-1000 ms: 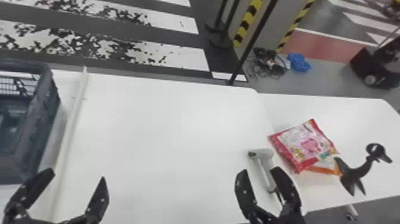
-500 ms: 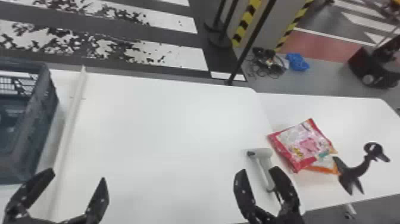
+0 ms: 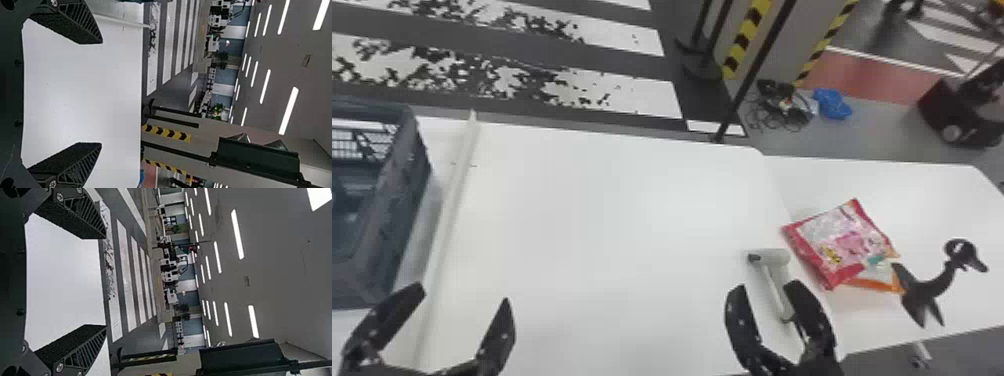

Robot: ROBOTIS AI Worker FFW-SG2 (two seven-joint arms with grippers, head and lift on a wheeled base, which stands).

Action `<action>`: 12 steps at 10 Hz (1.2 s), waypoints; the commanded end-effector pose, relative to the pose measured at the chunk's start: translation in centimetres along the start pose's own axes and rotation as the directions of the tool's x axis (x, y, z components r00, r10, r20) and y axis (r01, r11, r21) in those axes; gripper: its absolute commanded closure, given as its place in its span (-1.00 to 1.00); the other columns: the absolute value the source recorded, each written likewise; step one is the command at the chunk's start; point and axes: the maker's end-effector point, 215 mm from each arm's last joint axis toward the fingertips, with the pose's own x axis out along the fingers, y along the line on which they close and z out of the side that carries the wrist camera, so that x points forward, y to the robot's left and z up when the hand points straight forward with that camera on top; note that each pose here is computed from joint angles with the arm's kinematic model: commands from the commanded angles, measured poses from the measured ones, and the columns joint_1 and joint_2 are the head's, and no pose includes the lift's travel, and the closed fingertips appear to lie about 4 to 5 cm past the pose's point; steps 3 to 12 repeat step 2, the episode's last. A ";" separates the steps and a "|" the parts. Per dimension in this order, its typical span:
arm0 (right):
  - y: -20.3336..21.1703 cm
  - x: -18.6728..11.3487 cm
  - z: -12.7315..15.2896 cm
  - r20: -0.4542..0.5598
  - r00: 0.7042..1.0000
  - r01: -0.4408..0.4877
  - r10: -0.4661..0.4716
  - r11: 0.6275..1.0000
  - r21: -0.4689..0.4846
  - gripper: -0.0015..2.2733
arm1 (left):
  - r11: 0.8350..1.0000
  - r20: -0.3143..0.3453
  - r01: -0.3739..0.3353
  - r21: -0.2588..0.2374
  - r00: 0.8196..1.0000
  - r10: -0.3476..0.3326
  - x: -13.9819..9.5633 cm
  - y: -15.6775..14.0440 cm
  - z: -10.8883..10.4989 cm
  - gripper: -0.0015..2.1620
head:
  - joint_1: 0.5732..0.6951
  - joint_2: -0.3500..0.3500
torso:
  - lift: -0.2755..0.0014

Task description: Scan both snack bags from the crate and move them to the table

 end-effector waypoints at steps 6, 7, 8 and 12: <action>-0.1 -0.1 0.1 0.008 1.000 0.002 -0.002 1.000 -0.002 -0.89 | 1.000 -0.004 0.000 0.000 1.000 0.000 0.0 0.0 -0.2 -0.94 | 1.00 -0.97 | 0.36; -0.1 -0.1 0.1 0.008 1.000 0.002 -0.002 1.000 -0.002 -0.89 | 1.000 -0.004 0.000 0.000 1.000 0.000 0.0 0.0 -0.2 -0.94 | 1.00 -0.97 | 0.36; -0.1 -0.1 0.1 0.008 1.000 0.002 -0.002 1.000 -0.002 -0.89 | 1.000 -0.004 0.000 0.000 1.000 0.000 0.0 0.0 -0.2 -0.94 | 1.00 -0.97 | 0.36; -0.1 -0.1 0.1 0.008 1.000 0.002 -0.002 1.000 -0.002 -0.89 | 1.000 -0.004 0.000 0.000 1.000 0.000 0.0 0.0 -0.2 -0.94 | 1.00 -0.97 | 0.36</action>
